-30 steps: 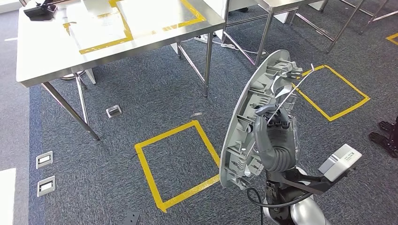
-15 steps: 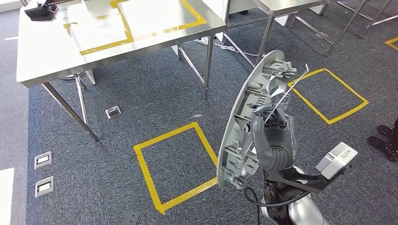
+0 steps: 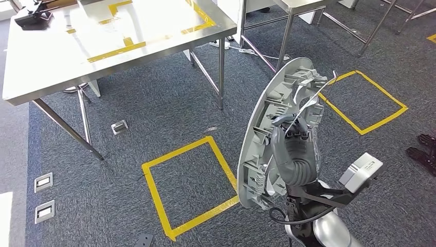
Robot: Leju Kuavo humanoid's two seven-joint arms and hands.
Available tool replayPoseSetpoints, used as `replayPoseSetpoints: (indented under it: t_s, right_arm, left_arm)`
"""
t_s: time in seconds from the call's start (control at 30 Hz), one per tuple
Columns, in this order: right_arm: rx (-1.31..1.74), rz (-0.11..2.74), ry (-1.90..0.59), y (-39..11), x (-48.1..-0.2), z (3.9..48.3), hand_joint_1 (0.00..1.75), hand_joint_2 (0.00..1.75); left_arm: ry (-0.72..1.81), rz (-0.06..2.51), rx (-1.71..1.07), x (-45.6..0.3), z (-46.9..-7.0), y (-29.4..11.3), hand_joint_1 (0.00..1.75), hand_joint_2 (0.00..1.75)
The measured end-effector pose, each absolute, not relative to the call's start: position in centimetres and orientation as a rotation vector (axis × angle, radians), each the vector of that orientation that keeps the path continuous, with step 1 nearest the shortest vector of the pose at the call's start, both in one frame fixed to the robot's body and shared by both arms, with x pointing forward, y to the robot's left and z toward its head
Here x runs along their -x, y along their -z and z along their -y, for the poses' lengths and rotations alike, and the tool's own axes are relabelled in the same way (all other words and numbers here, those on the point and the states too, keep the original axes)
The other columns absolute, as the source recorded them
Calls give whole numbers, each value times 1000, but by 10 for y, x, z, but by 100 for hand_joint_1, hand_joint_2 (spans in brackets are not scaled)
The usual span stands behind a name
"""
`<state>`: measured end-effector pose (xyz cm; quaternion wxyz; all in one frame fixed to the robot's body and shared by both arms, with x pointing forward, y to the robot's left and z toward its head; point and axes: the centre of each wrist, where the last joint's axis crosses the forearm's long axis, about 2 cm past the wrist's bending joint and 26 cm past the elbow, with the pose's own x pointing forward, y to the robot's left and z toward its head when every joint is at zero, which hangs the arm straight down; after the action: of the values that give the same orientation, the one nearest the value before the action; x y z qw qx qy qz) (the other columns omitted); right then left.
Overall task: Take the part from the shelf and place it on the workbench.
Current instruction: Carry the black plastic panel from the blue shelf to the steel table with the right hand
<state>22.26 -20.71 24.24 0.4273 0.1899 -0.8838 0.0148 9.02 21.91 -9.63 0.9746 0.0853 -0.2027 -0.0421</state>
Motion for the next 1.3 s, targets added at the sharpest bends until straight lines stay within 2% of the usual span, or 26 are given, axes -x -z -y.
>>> replayPoseSetpoints:
  t_s: [1.3]
  right_arm:
    - [-593,2162,-144,-246,-233,190,175,175]
  left_arm:
    - [101,406,-177,-94,-222,96,0,175]
